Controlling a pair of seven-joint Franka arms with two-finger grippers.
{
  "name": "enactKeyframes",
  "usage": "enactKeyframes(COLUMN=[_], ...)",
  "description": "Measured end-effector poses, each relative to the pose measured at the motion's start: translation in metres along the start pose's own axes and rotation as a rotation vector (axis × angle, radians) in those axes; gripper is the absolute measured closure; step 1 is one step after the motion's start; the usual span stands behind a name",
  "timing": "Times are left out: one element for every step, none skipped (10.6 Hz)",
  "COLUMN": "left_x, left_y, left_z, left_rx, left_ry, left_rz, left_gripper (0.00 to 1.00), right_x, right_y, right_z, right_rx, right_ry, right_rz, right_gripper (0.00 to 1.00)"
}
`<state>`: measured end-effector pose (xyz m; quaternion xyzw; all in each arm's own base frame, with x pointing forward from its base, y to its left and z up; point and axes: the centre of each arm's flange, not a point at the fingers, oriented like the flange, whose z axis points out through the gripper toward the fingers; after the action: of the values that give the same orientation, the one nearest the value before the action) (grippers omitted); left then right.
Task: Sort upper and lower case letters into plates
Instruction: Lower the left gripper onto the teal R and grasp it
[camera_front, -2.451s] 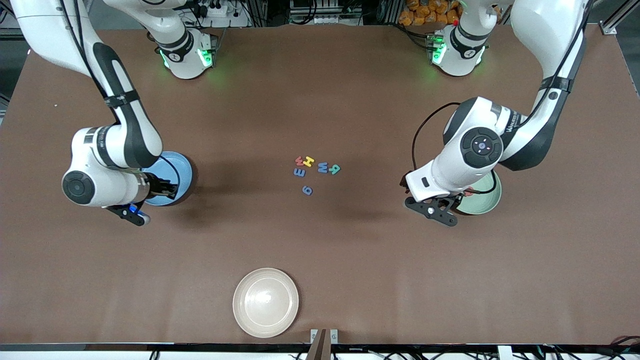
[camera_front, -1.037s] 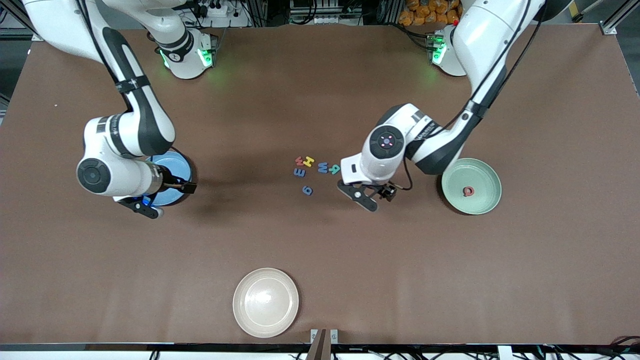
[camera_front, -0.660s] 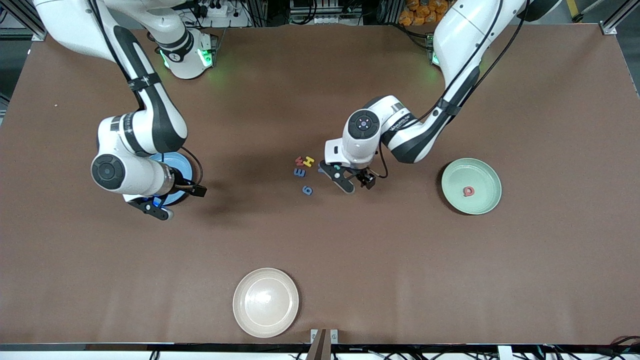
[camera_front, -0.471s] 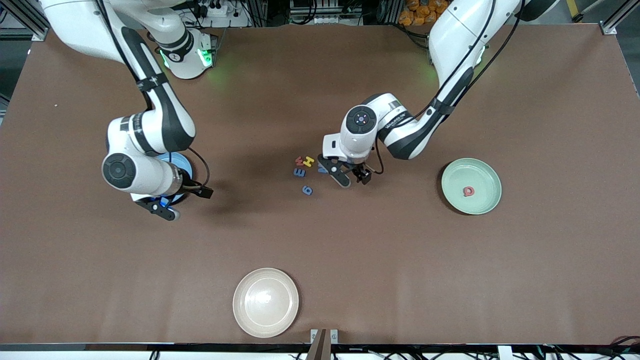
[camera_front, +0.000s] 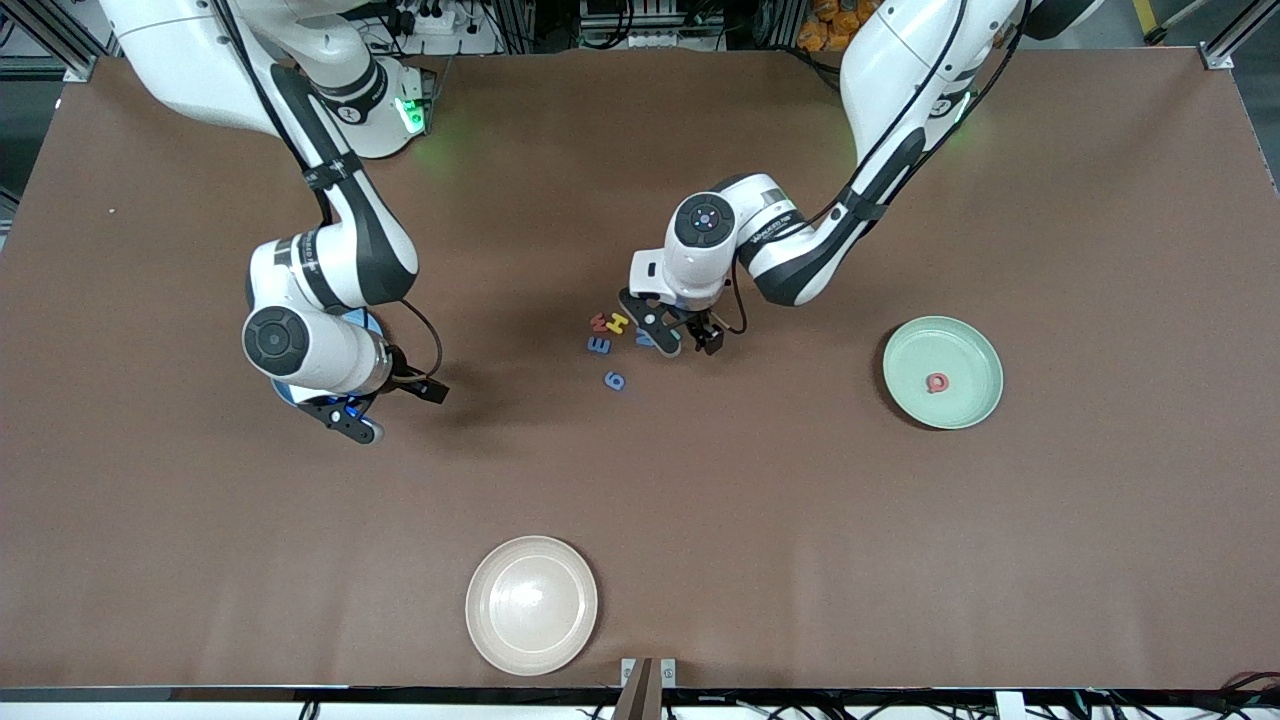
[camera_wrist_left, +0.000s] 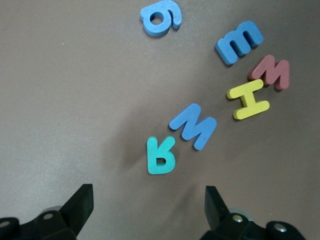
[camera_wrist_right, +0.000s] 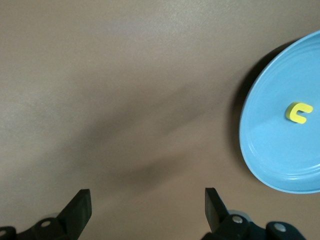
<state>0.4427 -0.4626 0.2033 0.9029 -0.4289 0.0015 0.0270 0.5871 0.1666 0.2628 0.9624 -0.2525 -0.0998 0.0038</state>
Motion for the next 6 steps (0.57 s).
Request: enactKeyframes(left_x=[0.0, 0.0, -0.001, -0.001, -0.001, 0.0], left_y=[0.003, 0.005, 0.005, 0.005, 0.005, 0.004], left_z=[0.003, 0.006, 0.01, 0.013, 0.015, 0.015], left_rx=[0.004, 0.018, 0.025, 0.026, 0.024, 0.023], left_ry=[0.002, 0.004, 0.004, 0.004, 0.005, 0.006], left_rz=[0.013, 0.036, 0.048, 0.051, 0.051, 0.05], left_gripper=[0.03, 0.06, 0.09, 0.1, 0.13, 0.14], right_x=[-0.003, -0.006, -0.007, -0.007, -0.007, -0.006], right_y=[-0.005, -0.011, -0.016, -0.018, -0.018, -0.018], right_z=[0.0, 0.0, 0.001, 0.002, 0.004, 0.004], right_rx=[0.001, 0.002, 0.002, 0.001, 0.0, 0.0], right_ry=[0.003, 0.006, 0.007, 0.006, 0.005, 0.004], right_rz=[0.018, 0.028, 0.032, 0.033, 0.033, 0.034], right_gripper=[0.0, 0.0, 0.0, 0.0, 0.0, 0.0])
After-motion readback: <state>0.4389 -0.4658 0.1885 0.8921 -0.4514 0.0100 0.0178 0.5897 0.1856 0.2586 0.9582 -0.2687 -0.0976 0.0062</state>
